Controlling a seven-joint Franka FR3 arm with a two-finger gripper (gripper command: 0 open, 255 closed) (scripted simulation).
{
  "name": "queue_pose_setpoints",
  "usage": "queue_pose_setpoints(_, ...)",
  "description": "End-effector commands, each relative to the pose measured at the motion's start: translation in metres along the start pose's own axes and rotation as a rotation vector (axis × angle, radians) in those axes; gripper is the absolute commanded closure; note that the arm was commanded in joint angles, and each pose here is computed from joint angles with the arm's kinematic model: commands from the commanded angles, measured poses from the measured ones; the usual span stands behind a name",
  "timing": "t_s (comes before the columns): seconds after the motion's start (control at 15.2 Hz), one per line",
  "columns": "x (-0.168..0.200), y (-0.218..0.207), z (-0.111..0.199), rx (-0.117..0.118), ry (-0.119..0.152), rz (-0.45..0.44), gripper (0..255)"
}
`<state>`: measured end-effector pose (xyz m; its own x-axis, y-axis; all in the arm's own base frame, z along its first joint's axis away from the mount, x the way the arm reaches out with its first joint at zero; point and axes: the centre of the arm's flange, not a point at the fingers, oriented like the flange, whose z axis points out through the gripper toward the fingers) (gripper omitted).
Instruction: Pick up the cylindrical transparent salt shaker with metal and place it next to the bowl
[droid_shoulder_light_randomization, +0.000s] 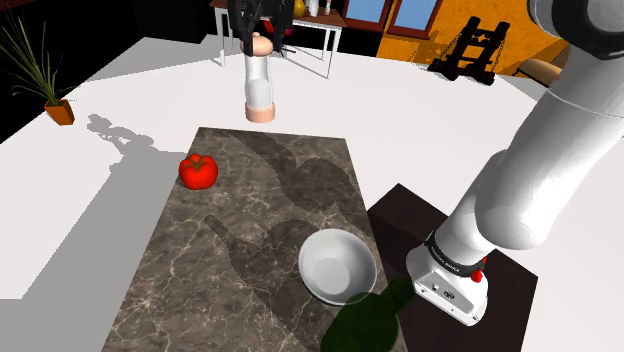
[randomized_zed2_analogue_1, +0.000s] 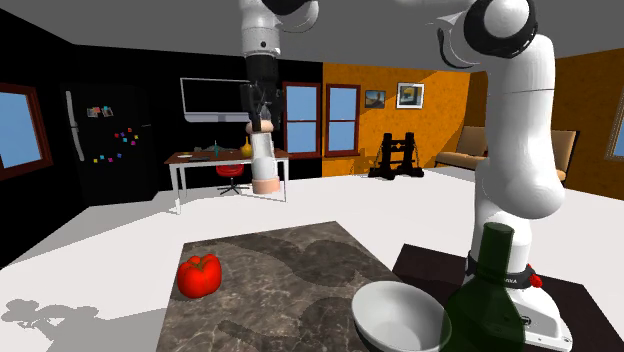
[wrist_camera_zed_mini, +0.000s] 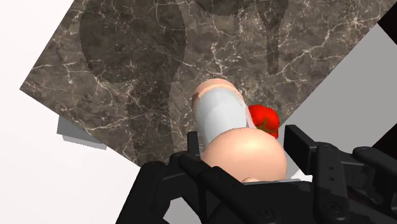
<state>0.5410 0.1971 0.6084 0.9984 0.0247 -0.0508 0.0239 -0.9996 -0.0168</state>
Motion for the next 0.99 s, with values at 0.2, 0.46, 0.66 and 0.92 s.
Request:
queue_pose_setpoints(0.2,-0.057,-0.036,0.002,-0.001,0.0,0.002,255)
queue_pose_setpoints(0.46,-0.101,-0.065,0.005,-0.001,0.0,0.002,255)
queue_pose_setpoints(0.66,-0.134,-0.087,0.007,-0.001,0.0,0.002,255)
queue_pose_setpoints(0.92,-0.178,-0.116,0.01,-0.001,0.0,0.002,255)
